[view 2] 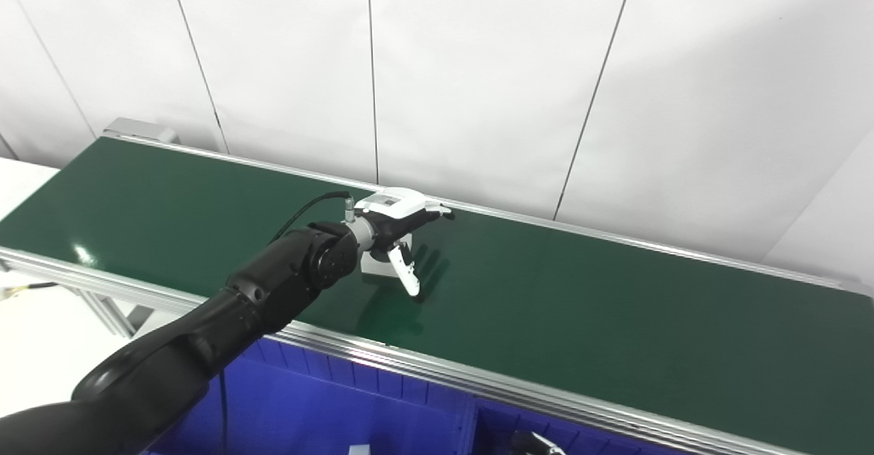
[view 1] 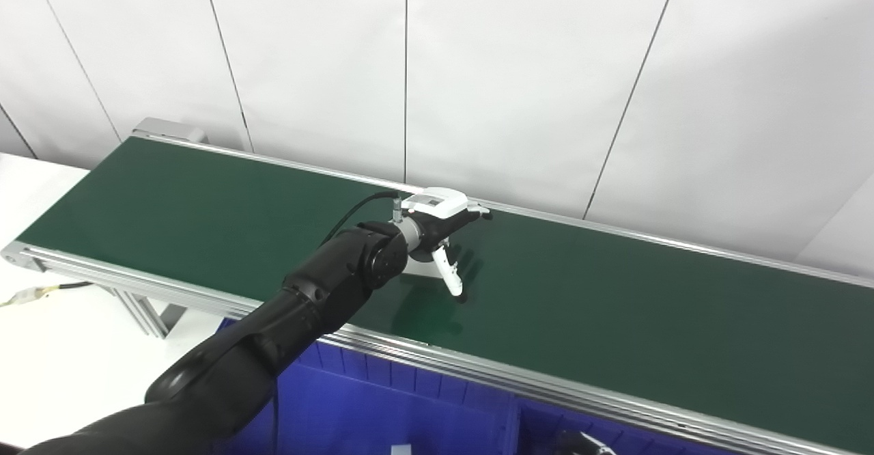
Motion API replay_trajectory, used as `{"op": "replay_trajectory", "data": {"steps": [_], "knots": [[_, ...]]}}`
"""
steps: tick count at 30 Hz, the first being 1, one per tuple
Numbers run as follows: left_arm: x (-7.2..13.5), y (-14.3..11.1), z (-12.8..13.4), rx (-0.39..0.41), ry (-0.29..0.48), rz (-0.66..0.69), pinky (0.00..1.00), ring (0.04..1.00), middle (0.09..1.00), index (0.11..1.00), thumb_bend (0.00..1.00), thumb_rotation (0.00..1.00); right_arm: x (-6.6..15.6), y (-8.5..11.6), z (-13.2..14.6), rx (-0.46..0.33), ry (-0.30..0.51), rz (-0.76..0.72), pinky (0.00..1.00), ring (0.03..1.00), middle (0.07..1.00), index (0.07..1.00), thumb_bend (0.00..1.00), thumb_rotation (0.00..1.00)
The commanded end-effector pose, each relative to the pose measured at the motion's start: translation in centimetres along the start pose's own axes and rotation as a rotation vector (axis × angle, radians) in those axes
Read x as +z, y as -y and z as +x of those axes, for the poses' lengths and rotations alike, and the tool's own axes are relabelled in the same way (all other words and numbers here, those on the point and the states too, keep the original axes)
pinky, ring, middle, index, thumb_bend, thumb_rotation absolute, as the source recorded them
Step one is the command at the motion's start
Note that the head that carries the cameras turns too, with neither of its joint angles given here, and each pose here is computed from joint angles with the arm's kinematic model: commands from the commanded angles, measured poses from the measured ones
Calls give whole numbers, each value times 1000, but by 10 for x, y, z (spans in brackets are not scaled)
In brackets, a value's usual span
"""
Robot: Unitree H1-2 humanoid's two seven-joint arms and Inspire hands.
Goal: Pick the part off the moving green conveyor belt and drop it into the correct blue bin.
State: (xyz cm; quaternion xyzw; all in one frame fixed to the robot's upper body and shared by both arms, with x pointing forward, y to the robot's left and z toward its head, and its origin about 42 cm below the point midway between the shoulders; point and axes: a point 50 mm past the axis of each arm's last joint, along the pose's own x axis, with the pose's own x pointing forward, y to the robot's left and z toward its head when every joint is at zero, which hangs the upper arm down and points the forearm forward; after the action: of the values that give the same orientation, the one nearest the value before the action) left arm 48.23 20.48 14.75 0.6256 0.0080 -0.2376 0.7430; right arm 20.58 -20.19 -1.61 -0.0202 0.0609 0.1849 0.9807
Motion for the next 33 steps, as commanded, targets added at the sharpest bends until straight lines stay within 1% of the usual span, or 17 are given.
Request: {"op": "replay_trajectory", "data": {"steps": [1, 7, 10, 16, 20, 23, 24, 26, 27, 28, 29, 31, 32, 33], "knots": [[8, -36, 8, 97, 35, 44, 860, 952, 983, 927, 1000, 300, 12, -5, 3, 0, 83, -7, 697, 756, 792, 753, 913, 243], [11, -33, 11, 51, 14, 85, 866, 967, 994, 940, 1000, 323, 12, -10, 0, -4, 85, -8, 698, 761, 797, 757, 918, 265], [7, -29, 11, 41, 10, 110, 889, 959, 980, 924, 1000, 303, 13, -12, -2, -5, 88, -2, 698, 760, 794, 755, 915, 259], [2, -21, 12, 14, -7, 158, 909, 962, 971, 923, 1000, 297, 12, -13, -3, -5, 87, 1, 700, 761, 795, 757, 915, 264], [-1, -18, 13, 10, -22, 160, 895, 944, 950, 907, 1000, 260, 13, -14, -3, -7, 89, 0, 704, 762, 793, 759, 913, 269], [-2, -16, 12, 15, -22, 195, 880, 923, 925, 893, 1000, 237, 13, -14, -3, -9, 91, 4, 702, 760, 791, 758, 913, 267], [-2, -15, 12, 18, -20, 209, 853, 895, 898, 879, 1000, 212, 13, -13, -4, -10, 91, 5, 703, 762, 793, 758, 911, 262], [-2, -15, 12, 24, -23, 249, 840, 882, 886, 872, 1000, 201, 13, -13, -4, -9, 91, 6, 704, 763, 793, 758, 911, 260], [-2, -15, 12, 27, -25, 270, 769, 830, 855, 852, 1000, 159, 13, -13, -4, -9, 91, 7, 706, 764, 795, 758, 910, 258], [-3, -14, 13, 30, -33, 287, 745, 813, 845, 845, 1000, 145, 13, -13, -4, -8, 91, 8, 707, 764, 796, 758, 910, 258], [-3, -14, 13, 32, -40, 296, 640, 733, 789, 820, 979, 70, 13, -13, -3, -8, 92, 9, 706, 764, 795, 756, 911, 260], [-3, -14, 14, 34, -47, 298, 560, 670, 746, 801, 952, 11, 13, -12, -4, -7, 93, 12, 706, 764, 794, 754, 912, 260], [-4, -14, 14, 31, -50, 305, 557, 668, 744, 801, 951, 9, 13, -12, -4, -6, 93, 14, 706, 764, 794, 754, 912, 260], [-4, -15, 14, 30, -53, 306, 500, 622, 713, 751, 855, 3, 13, -12, -4, -6, 93, 14, 710, 766, 796, 755, 914, 258]]}}
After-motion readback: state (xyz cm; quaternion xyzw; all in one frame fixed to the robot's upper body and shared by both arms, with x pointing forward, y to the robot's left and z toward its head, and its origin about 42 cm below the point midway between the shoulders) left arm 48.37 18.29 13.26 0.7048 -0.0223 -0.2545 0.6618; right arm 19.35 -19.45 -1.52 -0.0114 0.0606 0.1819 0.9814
